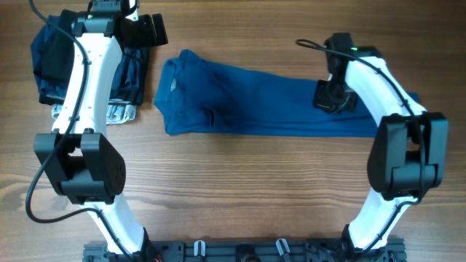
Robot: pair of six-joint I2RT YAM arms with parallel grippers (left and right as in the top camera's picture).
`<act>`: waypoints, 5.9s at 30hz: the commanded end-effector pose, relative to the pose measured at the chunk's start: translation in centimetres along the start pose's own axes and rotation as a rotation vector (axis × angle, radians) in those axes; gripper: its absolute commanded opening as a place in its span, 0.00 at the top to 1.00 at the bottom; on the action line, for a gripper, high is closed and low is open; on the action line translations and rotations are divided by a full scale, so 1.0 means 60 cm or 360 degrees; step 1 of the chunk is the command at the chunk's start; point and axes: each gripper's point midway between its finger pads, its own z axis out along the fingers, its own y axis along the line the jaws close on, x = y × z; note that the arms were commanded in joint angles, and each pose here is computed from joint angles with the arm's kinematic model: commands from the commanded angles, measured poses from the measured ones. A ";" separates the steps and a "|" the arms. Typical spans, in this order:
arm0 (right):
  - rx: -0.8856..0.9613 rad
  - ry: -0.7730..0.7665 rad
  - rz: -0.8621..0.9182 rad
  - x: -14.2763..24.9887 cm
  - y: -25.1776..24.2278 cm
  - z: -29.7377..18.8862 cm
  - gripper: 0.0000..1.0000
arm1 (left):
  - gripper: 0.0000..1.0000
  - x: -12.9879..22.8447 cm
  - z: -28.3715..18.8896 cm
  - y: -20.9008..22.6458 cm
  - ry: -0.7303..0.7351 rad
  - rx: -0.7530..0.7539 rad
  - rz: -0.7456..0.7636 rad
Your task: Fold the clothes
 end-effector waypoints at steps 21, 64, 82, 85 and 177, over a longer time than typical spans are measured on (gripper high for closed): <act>0.0305 0.0226 0.0393 0.074 -0.185 0.060 0.96 | 0.00 0.002 0.005 0.003 0.0007 -0.0012 0.0001; 0.0230 -0.0174 0.0879 -0.013 -0.375 -0.005 0.93 | 0.00 0.002 0.005 0.003 0.0007 -0.0012 0.0001; -0.0557 -0.0834 0.0156 -0.134 -0.403 -0.054 0.54 | 0.00 0.002 0.005 0.003 0.0007 -0.0012 0.0001; -0.0597 -0.0791 0.0139 -0.133 -0.397 -0.020 0.61 | 0.00 0.002 0.005 0.003 0.0007 -0.0012 0.0001; -0.0194 -0.0953 -0.0007 -0.277 -0.354 0.019 0.76 | 0.00 0.002 0.005 0.003 0.0007 -0.0012 0.0001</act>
